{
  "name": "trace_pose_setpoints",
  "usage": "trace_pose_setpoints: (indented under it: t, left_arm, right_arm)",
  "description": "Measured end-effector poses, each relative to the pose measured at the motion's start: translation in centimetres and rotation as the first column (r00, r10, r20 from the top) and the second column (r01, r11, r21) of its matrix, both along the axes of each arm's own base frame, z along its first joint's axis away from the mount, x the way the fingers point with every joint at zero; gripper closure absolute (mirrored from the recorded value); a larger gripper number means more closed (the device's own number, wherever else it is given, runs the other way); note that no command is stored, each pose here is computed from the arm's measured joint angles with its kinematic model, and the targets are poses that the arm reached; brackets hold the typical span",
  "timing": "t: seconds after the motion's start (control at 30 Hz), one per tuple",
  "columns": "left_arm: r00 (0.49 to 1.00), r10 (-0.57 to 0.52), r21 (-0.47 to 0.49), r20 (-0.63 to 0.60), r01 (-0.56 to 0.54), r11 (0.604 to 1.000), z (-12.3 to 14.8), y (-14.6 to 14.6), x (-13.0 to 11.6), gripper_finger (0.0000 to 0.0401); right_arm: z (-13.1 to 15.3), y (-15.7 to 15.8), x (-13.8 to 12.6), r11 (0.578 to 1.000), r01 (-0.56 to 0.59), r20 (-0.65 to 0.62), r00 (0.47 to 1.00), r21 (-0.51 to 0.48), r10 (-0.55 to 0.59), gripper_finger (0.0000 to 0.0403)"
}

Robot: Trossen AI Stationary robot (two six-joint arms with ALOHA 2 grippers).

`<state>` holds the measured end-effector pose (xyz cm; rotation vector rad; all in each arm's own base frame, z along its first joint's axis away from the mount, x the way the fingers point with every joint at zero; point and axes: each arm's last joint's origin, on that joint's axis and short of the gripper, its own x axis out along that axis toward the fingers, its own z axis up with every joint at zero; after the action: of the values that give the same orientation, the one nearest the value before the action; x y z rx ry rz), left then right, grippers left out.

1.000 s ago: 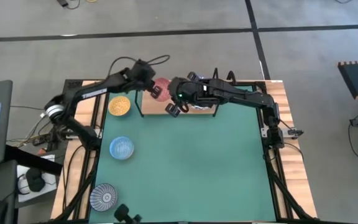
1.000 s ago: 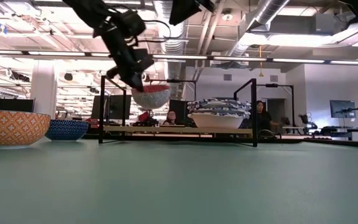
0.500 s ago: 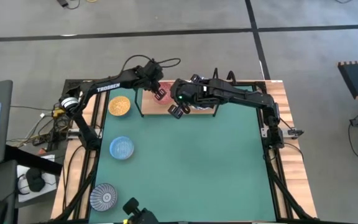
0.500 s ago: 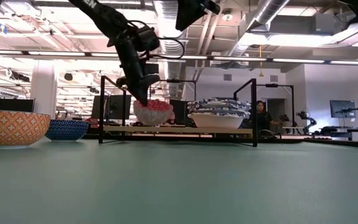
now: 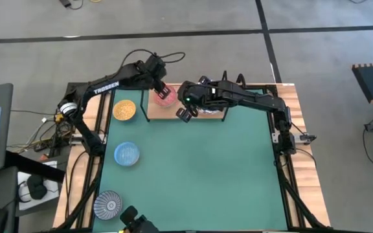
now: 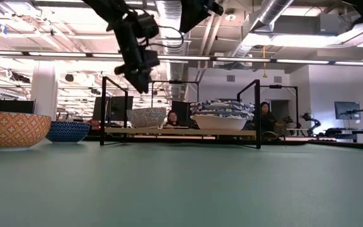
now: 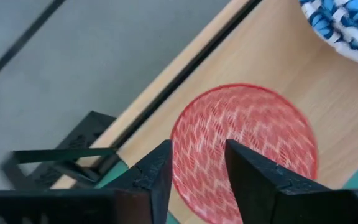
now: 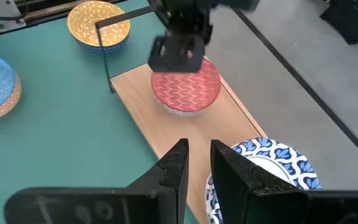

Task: Place and stack bowls onto a shelf
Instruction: Put the red bowl on the shelf, then stack the yellow bowl on top of the red bowl on the shelf

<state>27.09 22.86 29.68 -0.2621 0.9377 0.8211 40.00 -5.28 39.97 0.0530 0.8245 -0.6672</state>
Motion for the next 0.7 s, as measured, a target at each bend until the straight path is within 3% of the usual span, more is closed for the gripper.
trace_pose_setpoints:
  t: [0.2,0.43,0.6,0.7]
  left_arm:
    - [0.999,-0.009,0.064,0.031,0.007,0.998,4.0,-0.6,-2.1,0.0256]
    - [0.992,0.111,0.057,0.054,-0.114,0.992,6.8,0.2,-8.8,0.0255]
    - [0.961,0.269,-0.016,0.061,-0.268,0.963,5.0,1.0,-12.6,0.0255]
    - [0.909,0.415,-0.100,0.042,-0.409,0.907,2.4,0.9,-13.8,0.0255]
  right_arm:
    - [0.0,-0.2,0.0,1.000,0.004,-0.003,1.000,0.001,-0.004,0.0309]
    - [-0.1,-0.1,-0.1,1.000,0.016,-0.002,1.000,0.012,-0.016,0.0309]
    - [-0.1,-0.1,-0.1,1.000,0.019,-0.003,1.000,0.014,-0.019,0.0309]
    - [-0.1,-0.1,-0.1,1.000,0.018,-0.003,1.000,0.015,-0.018,0.0309]
